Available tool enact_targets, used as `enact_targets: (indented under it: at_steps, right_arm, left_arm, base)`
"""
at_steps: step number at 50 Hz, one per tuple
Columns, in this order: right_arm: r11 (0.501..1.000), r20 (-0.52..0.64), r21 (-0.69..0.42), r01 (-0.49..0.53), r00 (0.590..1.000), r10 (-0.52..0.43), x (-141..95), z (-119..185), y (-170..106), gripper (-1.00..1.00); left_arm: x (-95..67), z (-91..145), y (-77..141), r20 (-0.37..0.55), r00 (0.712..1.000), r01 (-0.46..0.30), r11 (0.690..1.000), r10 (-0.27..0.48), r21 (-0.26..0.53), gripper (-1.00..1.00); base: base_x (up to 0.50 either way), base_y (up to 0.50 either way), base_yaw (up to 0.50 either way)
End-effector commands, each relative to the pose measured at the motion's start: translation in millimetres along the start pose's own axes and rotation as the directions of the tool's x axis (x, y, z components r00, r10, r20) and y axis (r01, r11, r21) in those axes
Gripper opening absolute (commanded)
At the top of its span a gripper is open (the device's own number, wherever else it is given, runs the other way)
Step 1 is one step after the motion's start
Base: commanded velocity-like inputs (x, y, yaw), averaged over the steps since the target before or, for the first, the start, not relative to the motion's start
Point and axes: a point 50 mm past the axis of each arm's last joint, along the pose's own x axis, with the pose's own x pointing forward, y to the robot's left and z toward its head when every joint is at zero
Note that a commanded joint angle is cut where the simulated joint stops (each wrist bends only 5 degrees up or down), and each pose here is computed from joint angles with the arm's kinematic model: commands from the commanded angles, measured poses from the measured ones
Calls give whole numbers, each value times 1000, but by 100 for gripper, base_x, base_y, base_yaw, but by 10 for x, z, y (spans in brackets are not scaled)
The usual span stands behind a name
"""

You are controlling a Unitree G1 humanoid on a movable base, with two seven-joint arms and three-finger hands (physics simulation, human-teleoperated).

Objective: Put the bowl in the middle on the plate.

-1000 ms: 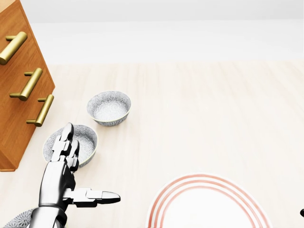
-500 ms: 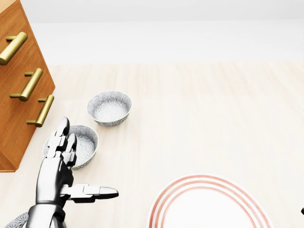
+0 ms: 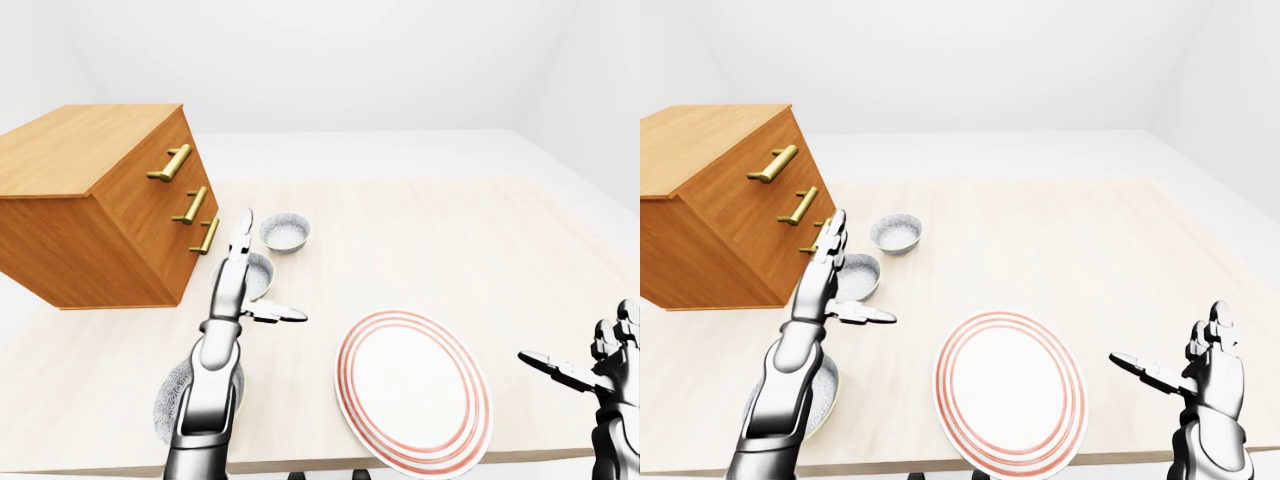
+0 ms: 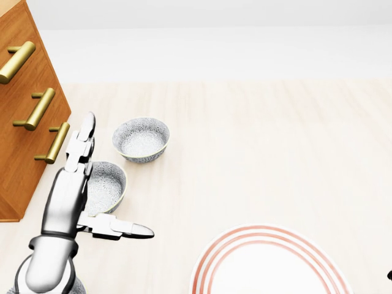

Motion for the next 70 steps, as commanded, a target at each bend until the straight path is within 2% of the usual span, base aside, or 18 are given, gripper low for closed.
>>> enact_targets:
  at_steps: [1, 9, 16, 18, 20, 24, 25, 27, 29, 33, 36, 48, 50, 51, 53, 55, 66, 70]
  right_arm:
    - [1000, -3, -9, -3, 1000, 3, -7, -7, 1, 100]
    - [1000, -31, -16, -1, 1000, 1, -3, -66, 2, 100]
    - [1000, -30, -24, 6, 1000, -6, 1, -62, -5, 100]
    - [1000, -37, -25, 6, 999, -7, 6, -77, -4, 100]
    - [1000, -52, -25, 6, 999, -7, 6, -110, -6, 100]
    - [1000, -48, -28, 4, 999, -6, 0, -100, -11, 100]
    - [1000, -52, -29, 4, 999, -5, 1, -109, -9, 100]
    - [1000, -54, -29, 4, 999, -5, 3, -113, -8, 100]
    - [999, -34, -33, 4, 999, -5, -1, -67, -10, 100]
    - [999, -38, -33, 5, 999, -6, 0, -77, -11, 100]
    - [999, -48, -37, 7, 999, -9, 3, -97, -16, 100]
    - [999, -73, -44, 5, 997, -8, 6, -151, -9, 100]
    - [999, -70, -44, 5, 998, -8, 6, -144, -11, 100]
    - [1000, -34, -16, 1, 999, -2, 8, -69, -5, 100]
    - [1000, -23, -22, 2, 1000, -2, 1, -43, -7, 100]
    - [1000, -13, -15, 1, 1000, -1, 6, -24, 0, 100]
    - [1000, -34, -20, 3, 999, -3, 7, -69, -5, 100]
    - [1000, -44, -19, 2, 999, -3, 3, -94, -6, 100]
  left_arm:
    - [108, 221, 20, 52, 998, 32, 964, -48, 265, 100]
    - [186, 284, 58, 74, 993, 50, 885, -95, 463, 100]
    - [234, 334, 84, 61, 986, 78, 755, -154, 652, 100]
    - [232, 333, 86, 49, 985, 91, 736, -166, 671, 100]
    - [238, 304, 82, 28, 982, 112, 689, -189, 716, 100]
    - [253, 294, 83, 5, 980, 131, 658, -200, 742, 100]
    - [262, 287, 86, -11, 977, 144, 624, -212, 768, 100]
    - [281, 303, 97, -4, 978, 135, 623, -208, 770, 100]
    - [298, 275, 129, -31, 979, 144, 577, -202, 804, 100]
    - [312, 274, 151, -28, 981, 136, 584, -190, 801, 100]
    - [391, 123, 332, -87, 987, 147, 545, -135, 825, 100]
    - [367, -50, 426, -151, 983, 182, 505, -101, 844, 100]
    - [372, -114, 472, -188, 978, 209, 474, -92, 855, 100]
    - [399, -112, 547, -181, 982, 189, 438, -60, 879, 100]
    - [426, -126, 653, -199, 979, 194, 449, -38, 872, 100]
    - [426, -126, 687, -206, 978, 200, 433, -34, 879, 100]
    - [465, -215, 648, -224, 974, 218, 440, -38, 871, 100]
    - [514, -222, 608, -238, 970, 238, 416, -52, 878, 100]
  base:
    - [0, 0, 0]
    - [0, 0, 0]
    - [0, 0, 0]
    - [0, 0, 0]
    - [0, 0, 0]
    - [0, 0, 0]
    - [0, 0, 0]
    - [0, 0, 0]
    - [0, 0, 0]
    - [0, 0, 0]
    - [0, 0, 0]
    - [0, 0, 0]
    - [0, 0, 0]
    - [0, 0, 0]
    - [0, 0, 0]
    - [0, 0, 0]
    - [0, 0, 0]
    - [0, 0, 0]
